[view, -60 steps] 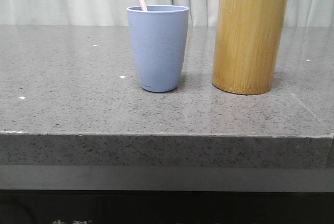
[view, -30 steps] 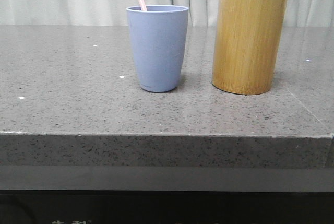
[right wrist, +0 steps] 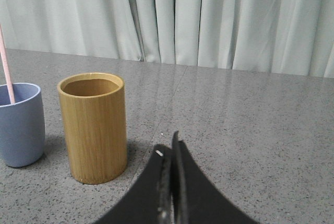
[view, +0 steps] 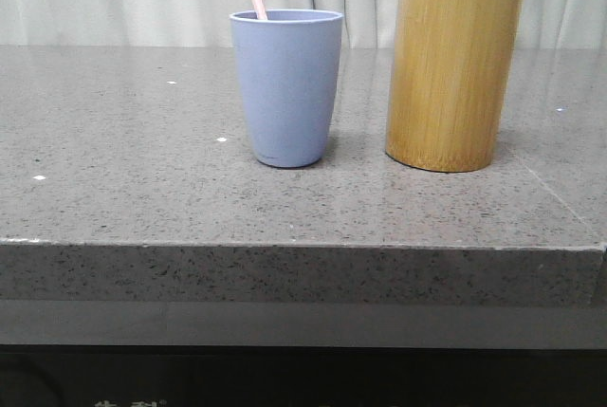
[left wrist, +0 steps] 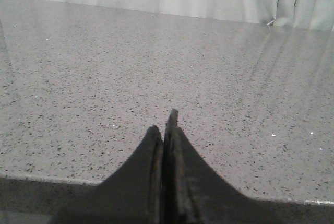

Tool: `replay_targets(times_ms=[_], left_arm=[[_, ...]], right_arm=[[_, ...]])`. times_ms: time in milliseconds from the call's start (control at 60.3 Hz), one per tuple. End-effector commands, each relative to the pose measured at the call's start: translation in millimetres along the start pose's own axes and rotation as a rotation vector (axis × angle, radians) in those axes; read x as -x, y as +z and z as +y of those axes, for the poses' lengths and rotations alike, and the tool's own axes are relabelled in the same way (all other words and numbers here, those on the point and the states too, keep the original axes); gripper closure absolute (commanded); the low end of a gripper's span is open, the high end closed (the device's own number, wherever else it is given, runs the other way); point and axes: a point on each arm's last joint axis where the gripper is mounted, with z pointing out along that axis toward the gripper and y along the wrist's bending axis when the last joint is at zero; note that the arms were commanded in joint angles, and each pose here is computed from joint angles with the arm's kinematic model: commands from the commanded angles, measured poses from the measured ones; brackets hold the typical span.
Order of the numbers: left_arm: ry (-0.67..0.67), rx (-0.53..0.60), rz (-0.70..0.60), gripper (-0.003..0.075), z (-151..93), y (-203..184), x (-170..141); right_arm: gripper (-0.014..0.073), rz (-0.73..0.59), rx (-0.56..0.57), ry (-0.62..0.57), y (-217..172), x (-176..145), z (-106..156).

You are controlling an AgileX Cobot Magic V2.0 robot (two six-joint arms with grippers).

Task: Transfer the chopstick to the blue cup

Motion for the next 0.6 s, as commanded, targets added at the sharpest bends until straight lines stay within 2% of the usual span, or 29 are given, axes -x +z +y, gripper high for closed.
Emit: replay_targets(times_ms=[0, 365, 581], left_arm=[[-0.017, 0.002, -0.106, 0.0739, 0.3, -2.0, 6.9], [-0.017, 0.002, -0.106, 0.0739, 0.3, -2.0, 6.9], [-0.017, 0.002, -0.106, 0.0739, 0.3, -2.0, 6.9]], right_arm=[[0.0708, -0.095, -0.018, -0.006, -1.2, 14.4, -1.0], [0.0708, -0.093, -0.017, -0.006, -1.1, 14.0, -1.0], [0.0708, -0.064, -0.057, 0.014, 8.5, -17.8, -5.5]])
